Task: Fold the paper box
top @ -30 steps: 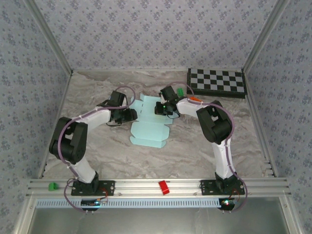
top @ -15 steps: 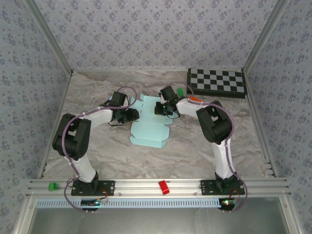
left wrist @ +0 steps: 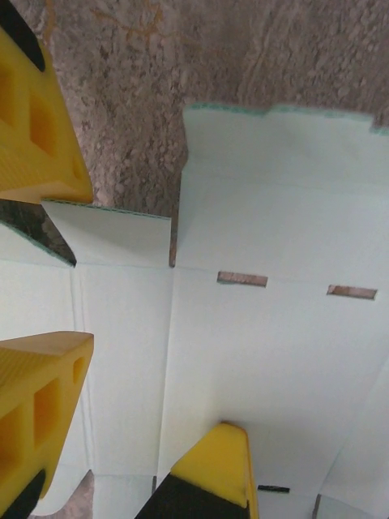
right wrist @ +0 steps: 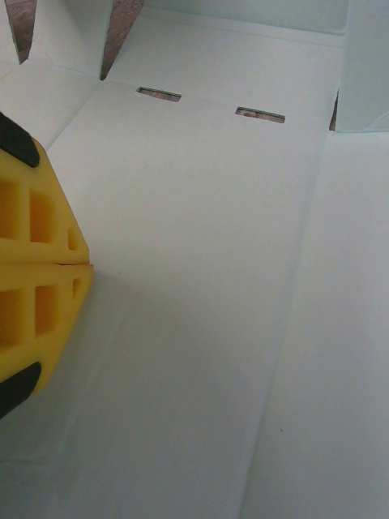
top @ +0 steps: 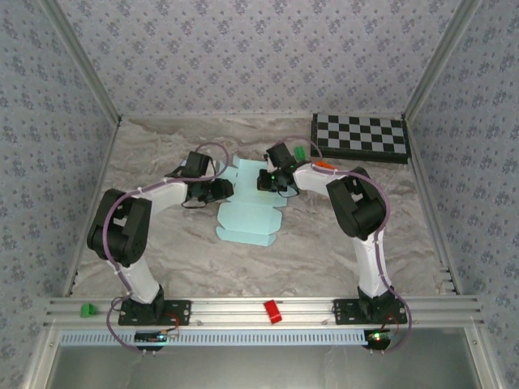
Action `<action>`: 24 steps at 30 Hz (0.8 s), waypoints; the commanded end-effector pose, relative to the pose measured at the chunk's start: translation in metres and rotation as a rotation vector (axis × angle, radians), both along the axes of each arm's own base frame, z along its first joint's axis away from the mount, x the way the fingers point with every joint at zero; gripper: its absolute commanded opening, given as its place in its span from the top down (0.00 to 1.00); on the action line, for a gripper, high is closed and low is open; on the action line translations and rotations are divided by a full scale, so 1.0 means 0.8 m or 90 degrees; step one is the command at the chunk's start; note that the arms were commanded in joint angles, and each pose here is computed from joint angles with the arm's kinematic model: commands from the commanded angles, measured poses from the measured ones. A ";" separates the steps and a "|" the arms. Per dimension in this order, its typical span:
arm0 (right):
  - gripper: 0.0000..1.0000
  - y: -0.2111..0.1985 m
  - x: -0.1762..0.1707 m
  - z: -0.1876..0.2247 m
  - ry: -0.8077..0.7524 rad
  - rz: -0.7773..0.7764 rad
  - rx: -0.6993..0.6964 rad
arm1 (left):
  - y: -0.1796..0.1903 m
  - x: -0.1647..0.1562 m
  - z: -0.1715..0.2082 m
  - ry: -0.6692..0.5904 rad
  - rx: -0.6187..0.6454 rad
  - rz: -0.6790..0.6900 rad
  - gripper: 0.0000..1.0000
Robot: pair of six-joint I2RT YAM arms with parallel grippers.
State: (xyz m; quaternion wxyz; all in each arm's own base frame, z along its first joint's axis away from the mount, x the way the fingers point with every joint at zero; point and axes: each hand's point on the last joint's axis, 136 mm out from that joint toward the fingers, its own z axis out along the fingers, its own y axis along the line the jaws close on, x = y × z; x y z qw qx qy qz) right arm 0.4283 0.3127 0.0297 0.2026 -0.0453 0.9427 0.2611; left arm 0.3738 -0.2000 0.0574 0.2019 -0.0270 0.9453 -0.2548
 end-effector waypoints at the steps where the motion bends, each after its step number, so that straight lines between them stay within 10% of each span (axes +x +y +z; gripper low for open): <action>1: 1.00 -0.005 -0.020 -0.030 0.052 -0.003 -0.030 | -0.020 0.000 0.032 -0.051 -0.028 -0.037 0.56; 24: 1.00 -0.002 -0.022 -0.016 0.048 -0.019 -0.011 | -0.040 0.004 0.031 -0.060 0.014 -0.059 0.53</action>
